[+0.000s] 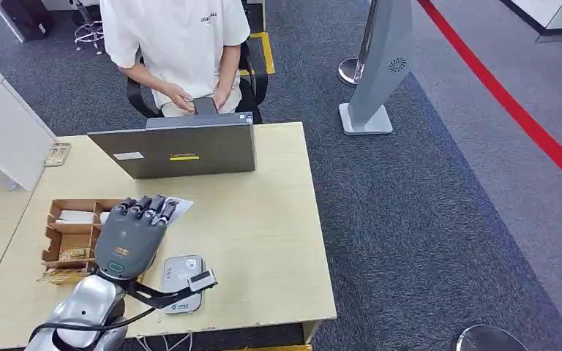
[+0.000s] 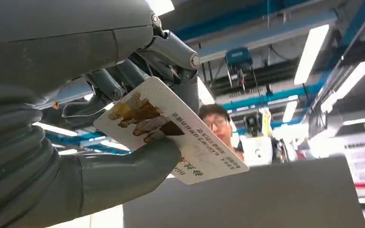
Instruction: Pass the card to the sensor for recognition and then transmit it.
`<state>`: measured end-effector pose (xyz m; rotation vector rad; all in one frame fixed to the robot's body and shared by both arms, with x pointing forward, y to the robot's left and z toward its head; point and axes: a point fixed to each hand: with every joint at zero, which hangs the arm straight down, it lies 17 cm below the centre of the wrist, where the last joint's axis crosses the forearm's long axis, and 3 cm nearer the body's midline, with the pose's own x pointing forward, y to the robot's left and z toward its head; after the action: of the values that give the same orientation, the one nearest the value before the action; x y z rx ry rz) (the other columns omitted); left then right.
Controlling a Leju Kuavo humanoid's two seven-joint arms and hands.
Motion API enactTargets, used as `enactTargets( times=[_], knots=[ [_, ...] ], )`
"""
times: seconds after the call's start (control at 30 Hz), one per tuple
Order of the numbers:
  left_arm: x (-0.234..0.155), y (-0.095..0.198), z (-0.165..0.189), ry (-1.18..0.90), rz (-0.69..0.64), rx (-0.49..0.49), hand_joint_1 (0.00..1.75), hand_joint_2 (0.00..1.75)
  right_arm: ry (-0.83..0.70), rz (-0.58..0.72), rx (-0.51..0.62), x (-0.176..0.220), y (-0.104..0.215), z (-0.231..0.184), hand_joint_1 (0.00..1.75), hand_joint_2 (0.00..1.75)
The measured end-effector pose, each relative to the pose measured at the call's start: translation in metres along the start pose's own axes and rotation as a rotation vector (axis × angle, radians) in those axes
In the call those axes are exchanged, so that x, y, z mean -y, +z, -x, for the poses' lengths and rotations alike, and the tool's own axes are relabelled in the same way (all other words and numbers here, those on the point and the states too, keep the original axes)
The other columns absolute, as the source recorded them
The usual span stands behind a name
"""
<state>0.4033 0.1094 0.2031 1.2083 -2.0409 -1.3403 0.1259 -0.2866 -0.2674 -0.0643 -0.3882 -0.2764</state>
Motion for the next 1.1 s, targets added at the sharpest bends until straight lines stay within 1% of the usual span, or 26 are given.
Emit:
enactTargets(
  times=[0.07, 0.17, 0.2, 0.5, 1.1],
  knots=[
    [0.001, 0.001, 0.0, 0.003, 0.003, -0.001, 1.75, 1.75, 0.0, 0.0, -0.001, 0.0, 0.0, 0.0, 0.0, 1.75],
    [0.032, 0.021, -0.015, 0.073, 0.087, -0.04, 1.75, 1.75, 0.002, -0.001, -0.009, 0.0, 0.001, 0.004, 0.0, 1.75],
    [0.038, 0.024, -0.018, 0.096, 0.103, -0.054, 1.75, 1.75, 0.004, -0.002, -0.01, -0.001, 0.001, 0.005, 0.0, 1.75],
    [0.059, 0.037, -0.03, 0.166, 0.174, -0.095, 1.75, 1.75, -0.017, 0.006, -0.024, -0.002, 0.001, 0.008, 0.0, 1.75],
    [0.081, 0.074, -0.001, 0.206, 0.229, -0.299, 1.75, 1.75, -0.051, 0.048, -0.046, 0.008, 0.001, 0.012, 0.0, 1.75]
  ],
)
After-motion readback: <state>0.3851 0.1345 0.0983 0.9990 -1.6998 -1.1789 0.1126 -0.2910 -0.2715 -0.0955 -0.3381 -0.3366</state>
